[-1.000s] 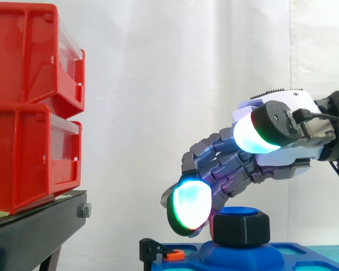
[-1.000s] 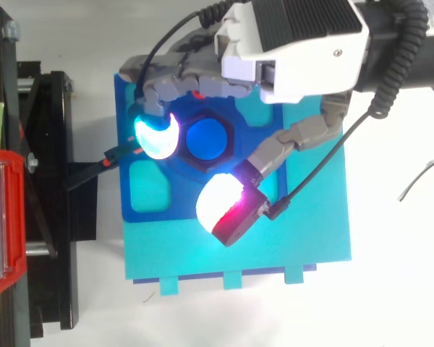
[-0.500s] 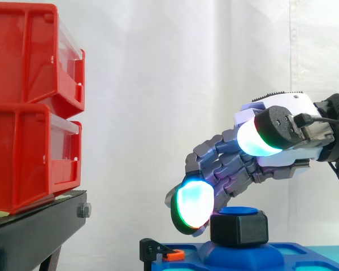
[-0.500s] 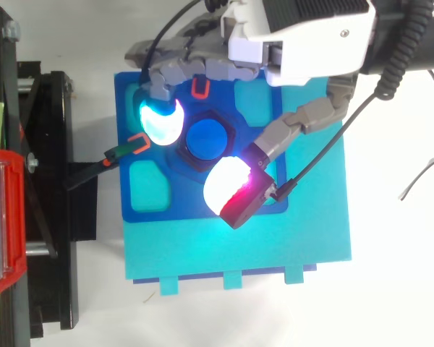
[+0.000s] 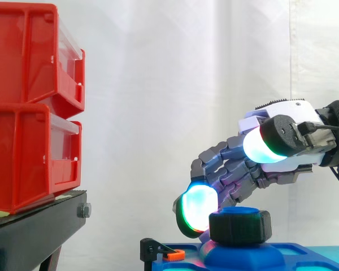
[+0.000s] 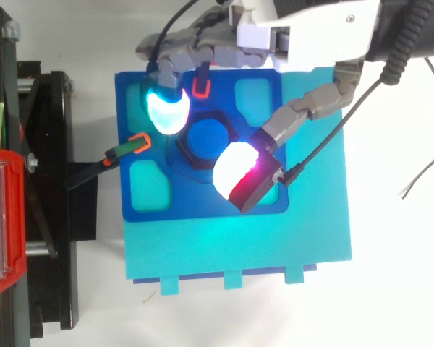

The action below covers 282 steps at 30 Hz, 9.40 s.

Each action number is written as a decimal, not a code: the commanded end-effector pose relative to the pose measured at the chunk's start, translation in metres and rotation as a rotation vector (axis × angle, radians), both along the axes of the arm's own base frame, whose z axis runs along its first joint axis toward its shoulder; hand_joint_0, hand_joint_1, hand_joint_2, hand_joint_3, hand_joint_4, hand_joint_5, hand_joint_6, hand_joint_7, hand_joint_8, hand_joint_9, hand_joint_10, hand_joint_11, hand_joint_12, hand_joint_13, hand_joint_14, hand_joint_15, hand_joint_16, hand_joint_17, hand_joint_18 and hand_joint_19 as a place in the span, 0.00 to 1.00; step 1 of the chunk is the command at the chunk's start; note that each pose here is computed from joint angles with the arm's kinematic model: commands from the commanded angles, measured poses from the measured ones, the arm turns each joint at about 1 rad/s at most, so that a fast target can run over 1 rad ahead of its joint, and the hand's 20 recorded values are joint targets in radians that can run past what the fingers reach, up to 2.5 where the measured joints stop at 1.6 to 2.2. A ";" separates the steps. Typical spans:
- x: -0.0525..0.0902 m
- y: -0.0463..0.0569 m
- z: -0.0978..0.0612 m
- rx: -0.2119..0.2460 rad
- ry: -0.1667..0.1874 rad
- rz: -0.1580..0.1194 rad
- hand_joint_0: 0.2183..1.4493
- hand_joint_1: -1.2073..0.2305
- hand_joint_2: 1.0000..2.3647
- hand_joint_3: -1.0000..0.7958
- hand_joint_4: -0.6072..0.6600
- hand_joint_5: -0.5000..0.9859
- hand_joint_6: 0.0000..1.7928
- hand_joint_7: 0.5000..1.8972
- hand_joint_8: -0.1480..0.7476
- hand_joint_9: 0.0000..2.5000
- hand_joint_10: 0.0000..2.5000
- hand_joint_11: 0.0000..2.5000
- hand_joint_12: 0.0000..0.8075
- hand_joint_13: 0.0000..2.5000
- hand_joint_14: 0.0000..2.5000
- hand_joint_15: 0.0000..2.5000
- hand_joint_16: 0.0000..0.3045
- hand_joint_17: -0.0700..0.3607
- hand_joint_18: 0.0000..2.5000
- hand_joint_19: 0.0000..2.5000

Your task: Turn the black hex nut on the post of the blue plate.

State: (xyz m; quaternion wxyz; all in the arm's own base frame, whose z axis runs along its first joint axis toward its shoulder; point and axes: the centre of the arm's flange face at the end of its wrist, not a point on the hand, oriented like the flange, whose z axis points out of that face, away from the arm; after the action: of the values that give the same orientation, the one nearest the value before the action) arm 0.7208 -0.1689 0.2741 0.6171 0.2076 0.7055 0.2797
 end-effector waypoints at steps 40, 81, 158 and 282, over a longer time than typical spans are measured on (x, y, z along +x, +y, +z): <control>0.002 -0.017 0.031 -0.001 -0.011 0.016 0.17 0.55 0.00 0.28 0.85 0.17 0.28 0.38 0.71 0.14 0.00 0.05 0.75 0.21 0.00 0.20 0.25 0.55 0.19 0.15; 0.016 0.037 0.002 -0.008 -0.040 -0.048 0.17 0.55 0.00 0.28 0.84 0.17 0.28 0.37 0.71 0.14 0.00 0.05 0.75 0.21 0.00 0.20 0.24 0.55 0.19 0.15; 0.000 -0.007 -0.003 0.004 -0.038 -0.009 0.18 0.56 0.00 0.28 0.85 0.17 0.28 0.38 0.71 0.14 0.00 0.05 0.75 0.21 0.00 0.21 0.24 0.55 0.20 0.16; 0.010 0.040 -0.019 -0.023 -0.069 -0.023 0.13 0.35 0.00 0.28 0.85 0.17 0.28 0.32 0.74 0.15 0.00 0.07 0.78 0.22 0.00 0.21 0.27 0.59 0.23 0.13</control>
State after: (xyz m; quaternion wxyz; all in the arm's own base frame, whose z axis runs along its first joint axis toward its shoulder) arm 0.7311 -0.1286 0.2561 0.6449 0.1990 0.6862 0.2712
